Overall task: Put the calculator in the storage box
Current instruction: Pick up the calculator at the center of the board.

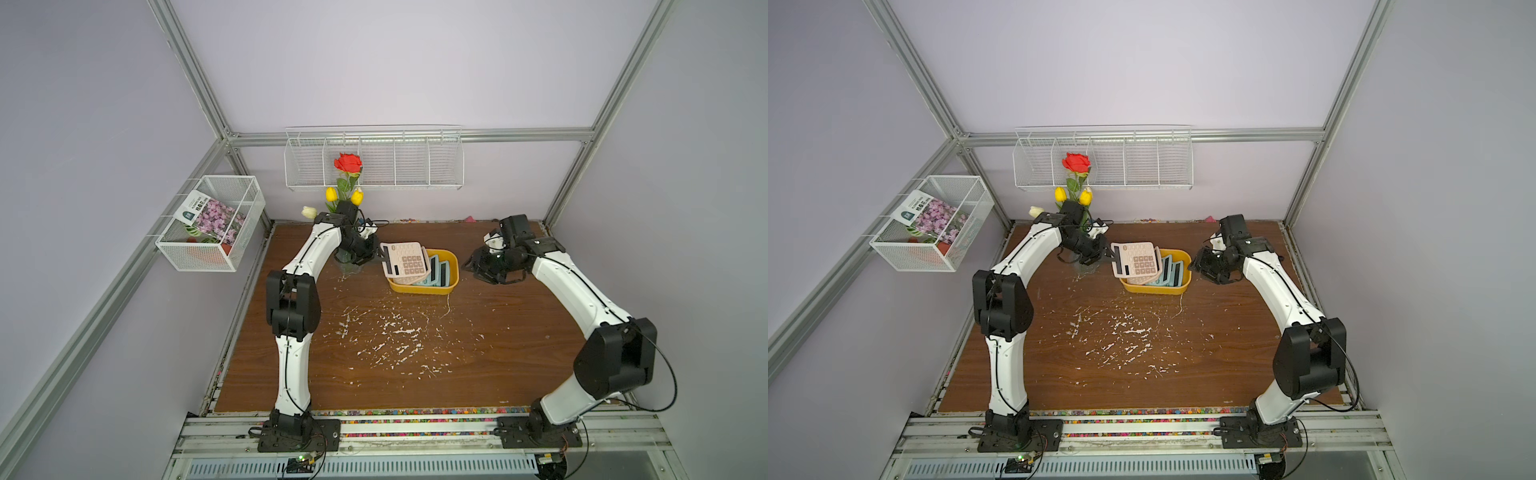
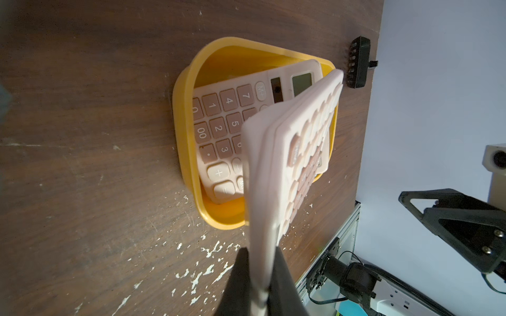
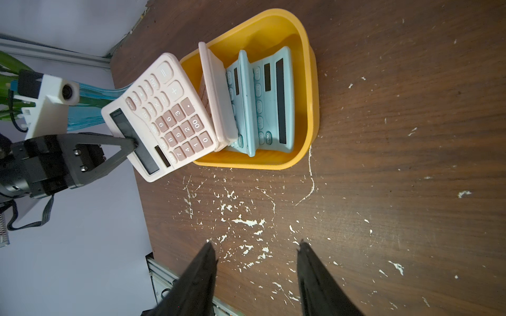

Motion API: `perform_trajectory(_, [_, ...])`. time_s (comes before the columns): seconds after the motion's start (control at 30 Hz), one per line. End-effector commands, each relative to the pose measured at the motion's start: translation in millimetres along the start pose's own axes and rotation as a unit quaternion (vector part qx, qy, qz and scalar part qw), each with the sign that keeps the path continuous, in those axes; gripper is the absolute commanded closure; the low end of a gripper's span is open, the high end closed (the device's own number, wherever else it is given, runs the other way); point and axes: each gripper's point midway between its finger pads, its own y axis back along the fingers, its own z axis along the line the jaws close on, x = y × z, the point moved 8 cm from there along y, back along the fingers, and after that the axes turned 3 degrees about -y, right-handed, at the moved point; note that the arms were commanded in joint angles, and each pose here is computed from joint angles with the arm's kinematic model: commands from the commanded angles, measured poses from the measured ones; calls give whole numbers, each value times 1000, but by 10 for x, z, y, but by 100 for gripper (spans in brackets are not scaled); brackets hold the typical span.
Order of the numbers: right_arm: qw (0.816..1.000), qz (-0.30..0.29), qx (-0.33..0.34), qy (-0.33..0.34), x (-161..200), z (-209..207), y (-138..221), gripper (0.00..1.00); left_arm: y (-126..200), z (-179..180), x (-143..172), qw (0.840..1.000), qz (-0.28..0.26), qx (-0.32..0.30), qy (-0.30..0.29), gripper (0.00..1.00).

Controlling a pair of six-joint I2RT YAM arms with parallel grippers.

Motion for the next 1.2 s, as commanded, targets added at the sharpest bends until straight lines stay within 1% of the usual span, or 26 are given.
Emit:
perform_trajectory(0.0, [1000,12,2,-1,26,-71,-60,49,-149,189,59,999,32,14,34,86])
perform_trajectory(0.13, [1000,12,2,-2,25,-72,-65,49,-152,215,62,999,33,18,38,83])
perform_trajectory(0.27, [1000,12,1,-2,25,-72,-67,49,-168,234,56,998,35,23,40,82])
perform_trajectory(0.47, [1000,13,4,-8,30,-108,-103,49,-156,262,58,998,32,22,43,85])
perform_trajectory(0.8, [1000,12,1,-21,-3,-130,-190,49,-215,345,60,998,29,15,54,85])
perform_trajectory(1.03, [999,13,3,-34,-39,-183,-316,49,-197,363,53,998,25,14,57,86])
perform_trajectory(1.17, [999,10,17,-38,-88,-247,-436,51,-161,337,64,998,21,13,56,86])
